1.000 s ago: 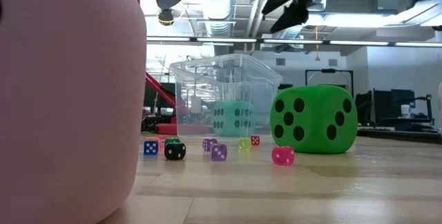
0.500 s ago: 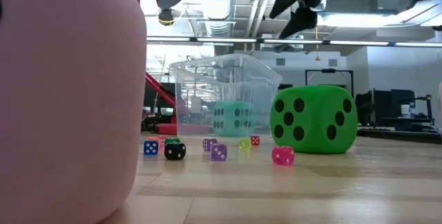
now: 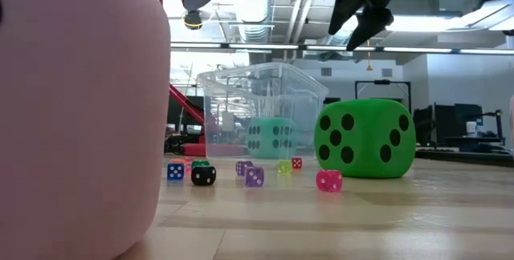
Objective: Pick & Place Dice
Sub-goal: Put the green dice into the transparent bin
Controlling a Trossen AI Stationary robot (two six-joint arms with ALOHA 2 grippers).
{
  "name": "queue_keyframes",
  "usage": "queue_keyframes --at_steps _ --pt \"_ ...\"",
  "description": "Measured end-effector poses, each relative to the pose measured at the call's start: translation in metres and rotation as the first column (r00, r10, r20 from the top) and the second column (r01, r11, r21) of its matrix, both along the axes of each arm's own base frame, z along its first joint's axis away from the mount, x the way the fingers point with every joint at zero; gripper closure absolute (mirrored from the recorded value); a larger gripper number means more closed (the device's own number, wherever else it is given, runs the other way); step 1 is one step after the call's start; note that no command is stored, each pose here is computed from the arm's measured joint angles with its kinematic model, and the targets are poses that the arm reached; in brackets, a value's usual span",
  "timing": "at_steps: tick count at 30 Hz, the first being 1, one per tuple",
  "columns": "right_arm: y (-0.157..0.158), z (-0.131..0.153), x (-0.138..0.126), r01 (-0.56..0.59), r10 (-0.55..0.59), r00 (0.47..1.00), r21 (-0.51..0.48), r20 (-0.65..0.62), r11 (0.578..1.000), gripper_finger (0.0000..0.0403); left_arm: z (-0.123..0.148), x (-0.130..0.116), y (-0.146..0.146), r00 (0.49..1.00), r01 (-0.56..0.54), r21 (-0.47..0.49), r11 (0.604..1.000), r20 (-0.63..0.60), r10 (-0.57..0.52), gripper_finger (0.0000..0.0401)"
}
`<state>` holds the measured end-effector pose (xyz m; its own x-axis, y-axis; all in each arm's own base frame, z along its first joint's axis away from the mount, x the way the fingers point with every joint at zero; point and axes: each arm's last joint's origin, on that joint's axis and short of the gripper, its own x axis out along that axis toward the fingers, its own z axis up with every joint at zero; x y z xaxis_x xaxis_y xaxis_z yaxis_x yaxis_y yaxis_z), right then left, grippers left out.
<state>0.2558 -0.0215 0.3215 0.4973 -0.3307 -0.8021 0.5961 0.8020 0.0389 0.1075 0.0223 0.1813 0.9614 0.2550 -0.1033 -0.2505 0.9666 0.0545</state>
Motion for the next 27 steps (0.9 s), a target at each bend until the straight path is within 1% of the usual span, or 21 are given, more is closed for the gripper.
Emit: queue_keyframes --at_steps 6,10,15,20,22,25,27 --pt "0.026 -0.003 0.002 0.032 -0.031 0.999 -0.067 0.009 0.997 0.0003 0.000 0.000 0.000 1.000 0.000 0.000 1.000 0.000 0.000 0.0400" --pt "0.044 -0.011 0.009 0.020 -0.020 1.000 -0.051 -0.004 0.998 0.0003 0.000 0.000 0.000 1.000 0.000 0.000 1.000 0.000 0.000 0.0400" --pt "0.062 -0.030 0.022 0.030 -0.033 0.999 -0.071 -0.043 0.997 0.0003 0.000 0.000 0.000 1.000 0.000 0.000 1.000 0.000 0.000 0.0400" --pt "0.072 -0.052 0.035 0.076 -0.080 0.993 -0.054 -0.088 0.996 0.0003 0.000 0.000 0.000 1.000 0.000 0.000 1.000 0.000 0.000 0.0400" --pt "0.073 -0.060 0.039 0.094 -0.100 0.989 -0.064 -0.105 0.994 0.0003 0.000 0.000 0.000 1.000 0.000 0.000 1.000 0.000 0.000 0.0400" --pt "0.074 -0.066 0.043 0.134 -0.143 0.985 -0.088 -0.099 0.987 0.0003 0.000 0.000 0.000 1.000 0.000 0.000 1.000 0.000 0.000 0.0400" --pt "0.074 -0.067 0.044 0.153 -0.159 0.983 -0.077 -0.089 0.985 0.0003 0.000 0.000 0.000 1.000 0.000 0.000 1.000 0.000 0.000 0.0400"
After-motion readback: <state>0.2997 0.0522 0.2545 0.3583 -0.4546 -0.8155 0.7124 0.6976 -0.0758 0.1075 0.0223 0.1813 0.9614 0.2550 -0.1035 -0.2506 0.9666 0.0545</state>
